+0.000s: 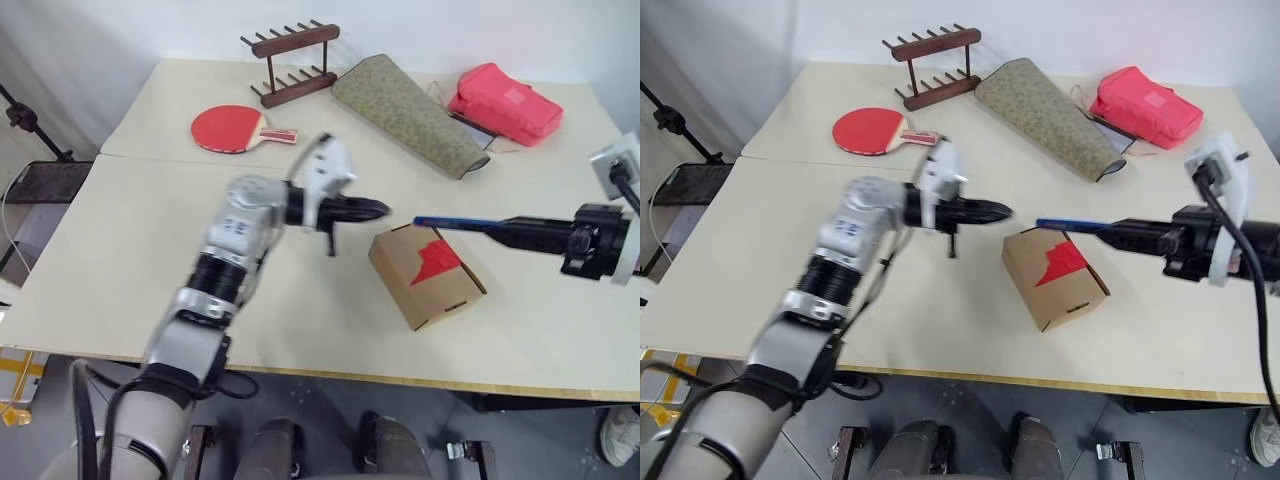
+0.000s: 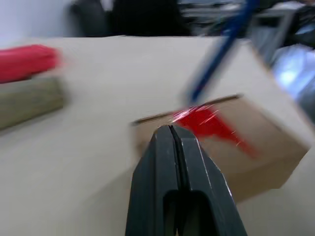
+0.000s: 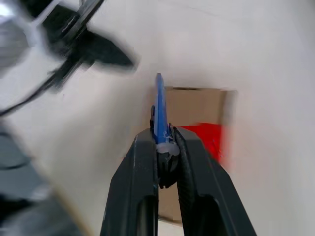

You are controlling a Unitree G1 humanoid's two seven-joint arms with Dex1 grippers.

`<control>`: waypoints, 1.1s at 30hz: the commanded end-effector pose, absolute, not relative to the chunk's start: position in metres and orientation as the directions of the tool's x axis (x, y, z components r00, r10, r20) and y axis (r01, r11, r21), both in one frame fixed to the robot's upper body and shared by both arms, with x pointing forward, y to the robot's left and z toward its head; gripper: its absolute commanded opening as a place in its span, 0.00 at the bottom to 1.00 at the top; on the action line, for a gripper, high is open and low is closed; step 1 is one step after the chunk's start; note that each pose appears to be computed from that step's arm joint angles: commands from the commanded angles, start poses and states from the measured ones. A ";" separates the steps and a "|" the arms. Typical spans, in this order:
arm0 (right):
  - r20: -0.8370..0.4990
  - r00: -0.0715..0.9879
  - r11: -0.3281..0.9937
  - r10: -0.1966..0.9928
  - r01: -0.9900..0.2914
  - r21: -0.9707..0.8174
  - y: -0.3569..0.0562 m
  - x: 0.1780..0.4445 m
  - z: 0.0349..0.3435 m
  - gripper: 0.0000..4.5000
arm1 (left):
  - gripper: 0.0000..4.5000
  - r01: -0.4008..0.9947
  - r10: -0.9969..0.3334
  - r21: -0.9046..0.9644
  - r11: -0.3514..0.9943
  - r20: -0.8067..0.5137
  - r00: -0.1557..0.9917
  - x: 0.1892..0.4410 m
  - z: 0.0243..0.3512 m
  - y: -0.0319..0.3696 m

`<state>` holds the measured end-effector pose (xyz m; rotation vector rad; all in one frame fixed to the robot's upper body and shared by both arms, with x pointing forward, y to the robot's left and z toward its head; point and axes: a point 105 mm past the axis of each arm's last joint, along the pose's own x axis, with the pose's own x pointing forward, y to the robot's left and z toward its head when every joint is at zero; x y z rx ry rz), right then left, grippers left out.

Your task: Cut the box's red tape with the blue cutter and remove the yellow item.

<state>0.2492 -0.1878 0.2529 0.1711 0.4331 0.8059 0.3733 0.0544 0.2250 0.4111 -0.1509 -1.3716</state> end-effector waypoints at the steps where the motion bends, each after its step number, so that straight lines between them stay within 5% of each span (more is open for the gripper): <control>1: -0.278 0.555 0.621 0.784 -0.682 0.387 -0.161 0.238 0.245 0.04 | 0.00 0.911 -0.959 0.393 0.124 -0.189 0.212 0.368 0.211 0.084; 5: -0.281 0.490 0.559 0.825 -0.641 0.525 -0.121 0.226 0.196 0.04 | 0.00 0.907 -0.924 0.414 0.077 -0.312 0.221 0.341 0.176 0.133; 15: -0.313 0.544 0.593 0.778 -0.474 0.651 -0.103 0.243 0.161 0.04 | 0.66 0.838 -0.935 0.538 -0.092 -0.337 0.113 0.290 0.181 0.106; 18: -0.306 0.548 0.584 0.778 -0.454 0.673 -0.098 0.247 0.159 0.04 | 0.84 0.821 -0.927 0.563 -0.095 -0.351 0.134 0.292 0.173 0.095; 33: -0.253 0.519 0.507 0.817 -0.435 0.744 -0.076 0.236 0.153 0.04 | 0.85 0.831 -0.897 0.534 -0.157 -0.429 0.106 0.301 0.141 0.064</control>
